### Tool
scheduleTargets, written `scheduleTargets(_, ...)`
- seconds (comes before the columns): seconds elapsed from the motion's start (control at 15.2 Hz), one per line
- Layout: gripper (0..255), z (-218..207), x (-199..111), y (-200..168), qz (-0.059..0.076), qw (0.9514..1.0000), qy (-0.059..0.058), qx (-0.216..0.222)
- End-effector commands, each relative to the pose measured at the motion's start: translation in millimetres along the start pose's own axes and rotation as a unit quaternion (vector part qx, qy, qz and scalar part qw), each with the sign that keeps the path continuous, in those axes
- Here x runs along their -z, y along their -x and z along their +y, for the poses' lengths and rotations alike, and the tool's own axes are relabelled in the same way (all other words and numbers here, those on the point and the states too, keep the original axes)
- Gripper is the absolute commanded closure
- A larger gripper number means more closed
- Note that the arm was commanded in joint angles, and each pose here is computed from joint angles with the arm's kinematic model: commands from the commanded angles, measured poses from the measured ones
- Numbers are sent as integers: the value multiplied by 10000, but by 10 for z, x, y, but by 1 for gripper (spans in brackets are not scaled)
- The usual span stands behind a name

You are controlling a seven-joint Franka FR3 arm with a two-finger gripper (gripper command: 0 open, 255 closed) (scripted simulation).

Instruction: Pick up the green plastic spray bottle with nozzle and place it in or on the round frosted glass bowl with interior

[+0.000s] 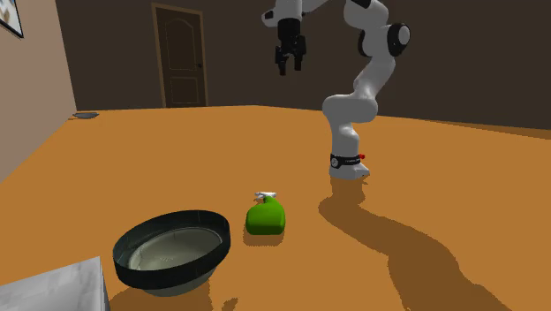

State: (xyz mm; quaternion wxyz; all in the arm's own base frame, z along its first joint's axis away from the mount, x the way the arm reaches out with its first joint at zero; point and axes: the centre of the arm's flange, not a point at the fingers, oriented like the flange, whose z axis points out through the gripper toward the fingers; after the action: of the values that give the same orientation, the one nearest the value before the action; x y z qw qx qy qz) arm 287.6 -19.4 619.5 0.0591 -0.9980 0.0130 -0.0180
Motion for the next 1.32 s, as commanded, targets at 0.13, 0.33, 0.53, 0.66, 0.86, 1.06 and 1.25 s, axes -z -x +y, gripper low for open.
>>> scheduleTargets(0.13,0,-15,-237,-125,-31,9994,13,333)
scheduleTargets(0.33,0,-52,-595,-307,-78,9965,32,832)
scheduleTargets(0.53,0,-105,-954,-481,-125,9910,52,1329)
scheduleTargets(0.66,0,-149,-1194,-592,-156,9860,65,1658)
scheduleTargets(0.86,0,-228,-1557,-750,-202,9764,84,2149)
scheduleTargets(1.06,0,-320,-1921,-896,-248,9643,103,2634)
scheduleTargets(1.25,0,-425,-2286,-1028,-293,9498,121,3112)
